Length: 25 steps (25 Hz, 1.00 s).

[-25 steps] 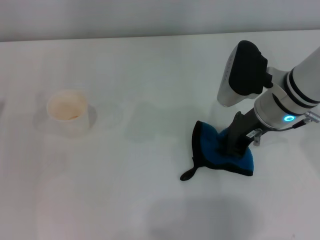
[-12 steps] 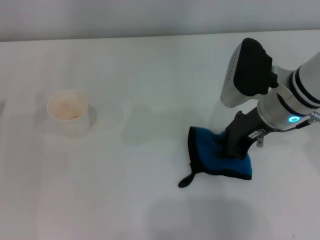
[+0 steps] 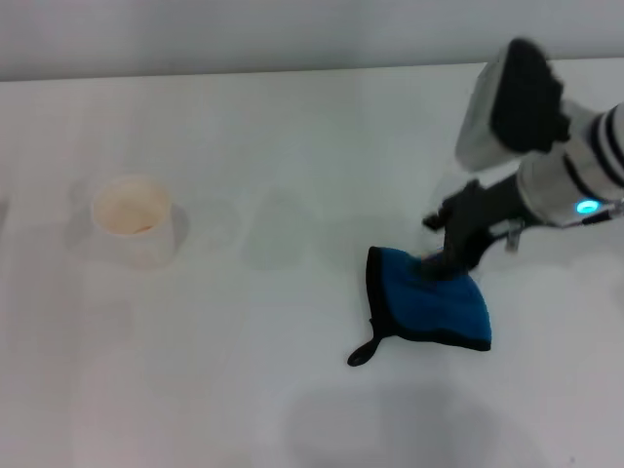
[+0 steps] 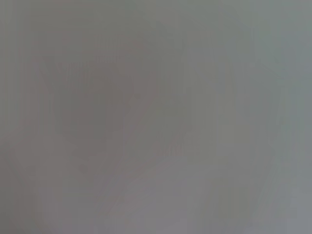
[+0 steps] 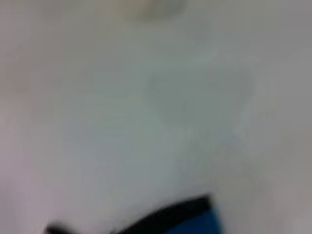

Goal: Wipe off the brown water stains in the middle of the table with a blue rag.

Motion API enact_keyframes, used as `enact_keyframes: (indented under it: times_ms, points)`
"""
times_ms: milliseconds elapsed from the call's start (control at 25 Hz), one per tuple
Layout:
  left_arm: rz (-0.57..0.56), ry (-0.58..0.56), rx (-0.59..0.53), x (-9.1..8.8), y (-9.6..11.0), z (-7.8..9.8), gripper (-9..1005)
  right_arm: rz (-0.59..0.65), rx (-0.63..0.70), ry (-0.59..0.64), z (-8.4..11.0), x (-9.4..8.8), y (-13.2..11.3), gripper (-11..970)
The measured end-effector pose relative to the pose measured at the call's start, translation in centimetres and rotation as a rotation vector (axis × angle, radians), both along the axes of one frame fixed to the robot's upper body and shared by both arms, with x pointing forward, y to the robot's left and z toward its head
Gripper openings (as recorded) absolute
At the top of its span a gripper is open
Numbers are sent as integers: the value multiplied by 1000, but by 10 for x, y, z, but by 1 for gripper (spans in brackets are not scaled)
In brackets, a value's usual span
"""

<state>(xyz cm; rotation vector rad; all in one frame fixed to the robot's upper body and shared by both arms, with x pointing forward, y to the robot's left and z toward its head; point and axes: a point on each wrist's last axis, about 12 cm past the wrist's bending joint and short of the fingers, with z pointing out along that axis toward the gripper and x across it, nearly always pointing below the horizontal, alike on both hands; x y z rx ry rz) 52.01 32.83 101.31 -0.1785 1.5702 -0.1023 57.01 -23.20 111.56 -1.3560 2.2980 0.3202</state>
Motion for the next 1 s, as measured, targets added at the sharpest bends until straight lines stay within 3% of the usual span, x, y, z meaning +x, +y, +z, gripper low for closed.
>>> enact_keyframes:
  times_ms: [80,280,480,680,880,1000]
  points:
    - [-14,2,8,0,-1,0,893,-77,112,-43,3,5,-10,609]
    - [-71,11,37,1,-6,0,893,-294,548,-120,-4,14,-41,679]
    - [-124,16,51,3,-15,-1,893,-567,867,-234,-18,12,-84,679]
    - [-149,22,55,1,-19,-2,893,-772,901,-407,-37,3,-122,679]
    - [-170,30,31,-1,-29,-5,893,-958,822,-572,-65,-12,-144,679]
    - [-174,35,25,-2,-31,-6,893,-1006,718,-669,-84,-25,-145,679]
